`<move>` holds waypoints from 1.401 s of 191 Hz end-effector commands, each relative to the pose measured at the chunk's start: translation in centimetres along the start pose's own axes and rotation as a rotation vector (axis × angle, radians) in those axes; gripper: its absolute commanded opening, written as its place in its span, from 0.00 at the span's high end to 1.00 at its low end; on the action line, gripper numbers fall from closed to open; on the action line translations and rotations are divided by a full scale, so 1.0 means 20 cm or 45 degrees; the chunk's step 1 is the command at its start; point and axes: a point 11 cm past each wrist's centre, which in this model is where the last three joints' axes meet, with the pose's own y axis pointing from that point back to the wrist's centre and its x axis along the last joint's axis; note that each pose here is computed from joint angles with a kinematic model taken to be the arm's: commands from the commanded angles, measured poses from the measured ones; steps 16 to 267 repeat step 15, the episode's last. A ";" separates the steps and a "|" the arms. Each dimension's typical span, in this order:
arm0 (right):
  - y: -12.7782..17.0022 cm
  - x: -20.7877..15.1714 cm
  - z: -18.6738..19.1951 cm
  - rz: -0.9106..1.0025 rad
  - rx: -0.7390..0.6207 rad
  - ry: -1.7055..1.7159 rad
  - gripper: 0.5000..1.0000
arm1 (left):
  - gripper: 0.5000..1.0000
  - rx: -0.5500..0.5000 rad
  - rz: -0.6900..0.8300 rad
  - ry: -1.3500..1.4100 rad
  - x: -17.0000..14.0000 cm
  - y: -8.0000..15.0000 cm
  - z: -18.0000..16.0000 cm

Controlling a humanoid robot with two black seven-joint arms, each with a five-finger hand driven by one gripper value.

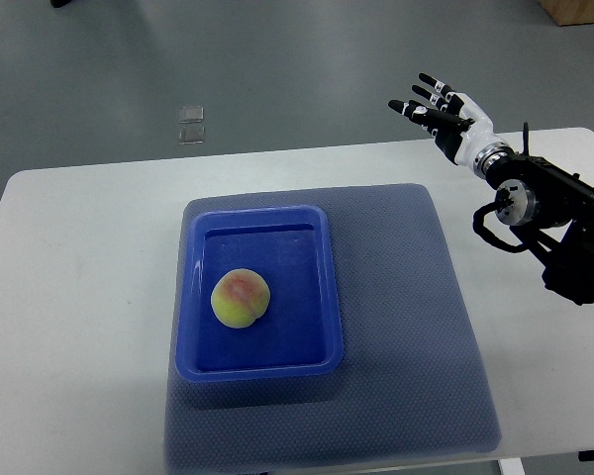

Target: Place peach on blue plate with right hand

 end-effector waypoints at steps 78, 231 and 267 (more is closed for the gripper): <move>0.02 0.02 0.04 0.007 -0.014 -0.009 0.14 | 0.00 -0.002 0.002 0.000 0.00 0.00 0.00; 0.02 0.02 0.04 0.007 -0.014 -0.009 0.14 | 0.00 -0.002 0.002 0.000 0.00 0.00 0.00; 0.02 0.02 0.04 0.007 -0.014 -0.009 0.14 | 0.00 -0.002 0.002 0.000 0.00 0.00 0.00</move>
